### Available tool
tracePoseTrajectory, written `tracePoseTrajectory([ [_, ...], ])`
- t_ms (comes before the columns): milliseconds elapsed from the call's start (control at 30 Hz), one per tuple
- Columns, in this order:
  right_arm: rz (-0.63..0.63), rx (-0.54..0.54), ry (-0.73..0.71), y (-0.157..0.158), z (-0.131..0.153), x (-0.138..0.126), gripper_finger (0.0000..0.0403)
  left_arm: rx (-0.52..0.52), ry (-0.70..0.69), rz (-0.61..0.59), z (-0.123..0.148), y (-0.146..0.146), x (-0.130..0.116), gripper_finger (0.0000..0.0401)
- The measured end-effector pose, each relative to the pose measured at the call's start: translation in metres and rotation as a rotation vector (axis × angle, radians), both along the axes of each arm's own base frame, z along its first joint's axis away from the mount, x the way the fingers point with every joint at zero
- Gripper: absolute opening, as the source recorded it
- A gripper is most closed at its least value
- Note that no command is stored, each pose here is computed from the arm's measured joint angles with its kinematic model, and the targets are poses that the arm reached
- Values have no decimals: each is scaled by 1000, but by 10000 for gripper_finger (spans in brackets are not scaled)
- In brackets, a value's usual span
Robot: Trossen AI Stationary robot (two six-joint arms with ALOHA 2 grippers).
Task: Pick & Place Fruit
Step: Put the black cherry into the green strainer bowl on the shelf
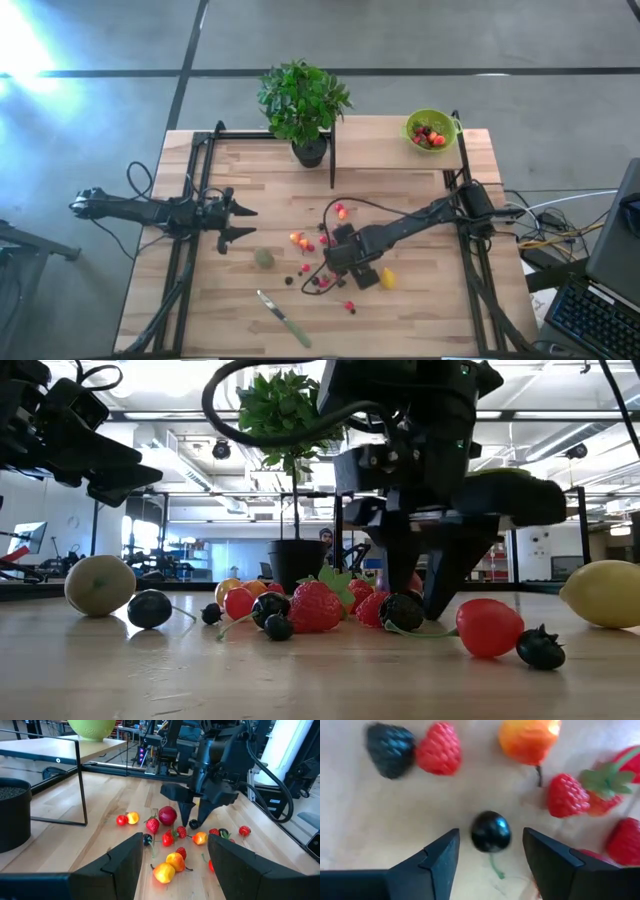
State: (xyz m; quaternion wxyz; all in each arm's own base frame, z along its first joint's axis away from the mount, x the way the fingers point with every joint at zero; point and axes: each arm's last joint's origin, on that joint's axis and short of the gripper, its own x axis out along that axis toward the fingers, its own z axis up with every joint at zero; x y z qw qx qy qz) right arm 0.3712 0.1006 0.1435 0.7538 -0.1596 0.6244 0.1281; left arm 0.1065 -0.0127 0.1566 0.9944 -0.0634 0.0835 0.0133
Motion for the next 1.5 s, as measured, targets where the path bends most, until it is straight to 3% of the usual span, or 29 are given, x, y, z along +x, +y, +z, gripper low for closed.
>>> tracePoseTrajectory([
  [500, -14, 26, -14, 2, 1, 1, 171, 0, 0, 0, 0, 0, 0, 229],
  [933, -14, 68, -3, 3, 1, 1, 101, 0, 0, 0, 0, 0, 0, 229],
  [1033, -34, 75, -2, 3, 1, 1, 112, 0, 0, 0, 0, 0, 0, 229],
  [1300, -37, 76, -2, 3, 1, 1, 188, 0, 0, 0, 0, 0, 0, 229],
  [1500, -36, 84, -28, 3, 2, 3, 204, 0, 0, 0, 0, 0, 0, 229],
])
